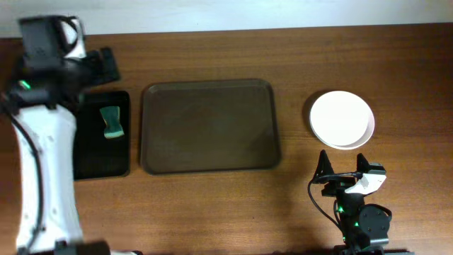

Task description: Clean dirty plates on tray and stack at the side

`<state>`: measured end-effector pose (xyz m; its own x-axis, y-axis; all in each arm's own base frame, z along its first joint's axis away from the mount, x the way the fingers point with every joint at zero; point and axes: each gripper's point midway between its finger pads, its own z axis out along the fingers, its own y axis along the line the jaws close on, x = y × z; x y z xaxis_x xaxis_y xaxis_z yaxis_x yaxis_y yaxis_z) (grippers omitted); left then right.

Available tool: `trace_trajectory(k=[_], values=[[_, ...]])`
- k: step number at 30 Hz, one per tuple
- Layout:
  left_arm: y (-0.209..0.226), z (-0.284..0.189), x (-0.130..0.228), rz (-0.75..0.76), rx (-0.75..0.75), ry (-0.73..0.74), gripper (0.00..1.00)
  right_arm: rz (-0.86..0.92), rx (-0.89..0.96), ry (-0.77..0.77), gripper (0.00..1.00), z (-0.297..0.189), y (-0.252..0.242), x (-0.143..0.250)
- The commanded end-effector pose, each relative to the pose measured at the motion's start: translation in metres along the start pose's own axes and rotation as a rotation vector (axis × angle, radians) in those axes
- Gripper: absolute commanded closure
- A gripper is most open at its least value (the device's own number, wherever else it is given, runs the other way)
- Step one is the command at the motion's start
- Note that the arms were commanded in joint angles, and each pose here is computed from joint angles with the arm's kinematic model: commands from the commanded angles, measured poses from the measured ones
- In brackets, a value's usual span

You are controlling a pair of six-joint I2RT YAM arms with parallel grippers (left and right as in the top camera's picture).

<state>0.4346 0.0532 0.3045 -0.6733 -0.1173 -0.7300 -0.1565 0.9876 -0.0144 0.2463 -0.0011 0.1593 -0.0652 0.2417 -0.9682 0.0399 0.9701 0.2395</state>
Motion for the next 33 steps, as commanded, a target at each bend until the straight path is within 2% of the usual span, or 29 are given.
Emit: trace_trajectory(k=[1,5,9,12,24,29,33], values=[[-0.028,-0.02,0.019,0.12,0.056,-0.17,0.01,-0.005,-0.011,0.006,0.02,0.0,0.002,0.004],[-0.022,-0.044,0.082,0.108,0.069,-0.431,0.01,-0.005,-0.011,0.006,0.02,0.0,0.002,0.004],[-0.013,-0.059,0.153,0.097,0.065,-0.584,0.01,-0.005,-0.011,0.006,0.02,0.0,0.002,0.004],[-0.007,-0.065,0.183,0.086,0.048,-0.662,0.01,-0.005,-0.011,0.006,0.02,0.0,0.002,0.004],[-0.003,-0.055,0.222,0.075,0.045,-0.772,0.01,-0.005,-0.011,0.006,0.02,0.0,0.002,0.004],[-0.004,-0.04,0.239,0.085,0.05,-0.677,0.01,-0.005,-0.011,0.006,0.02,0.0,0.002,0.004],[-0.004,-0.04,0.239,0.086,0.052,-0.676,0.01,-0.005,-0.011,0.006,0.02,0.0,0.002,0.004]])
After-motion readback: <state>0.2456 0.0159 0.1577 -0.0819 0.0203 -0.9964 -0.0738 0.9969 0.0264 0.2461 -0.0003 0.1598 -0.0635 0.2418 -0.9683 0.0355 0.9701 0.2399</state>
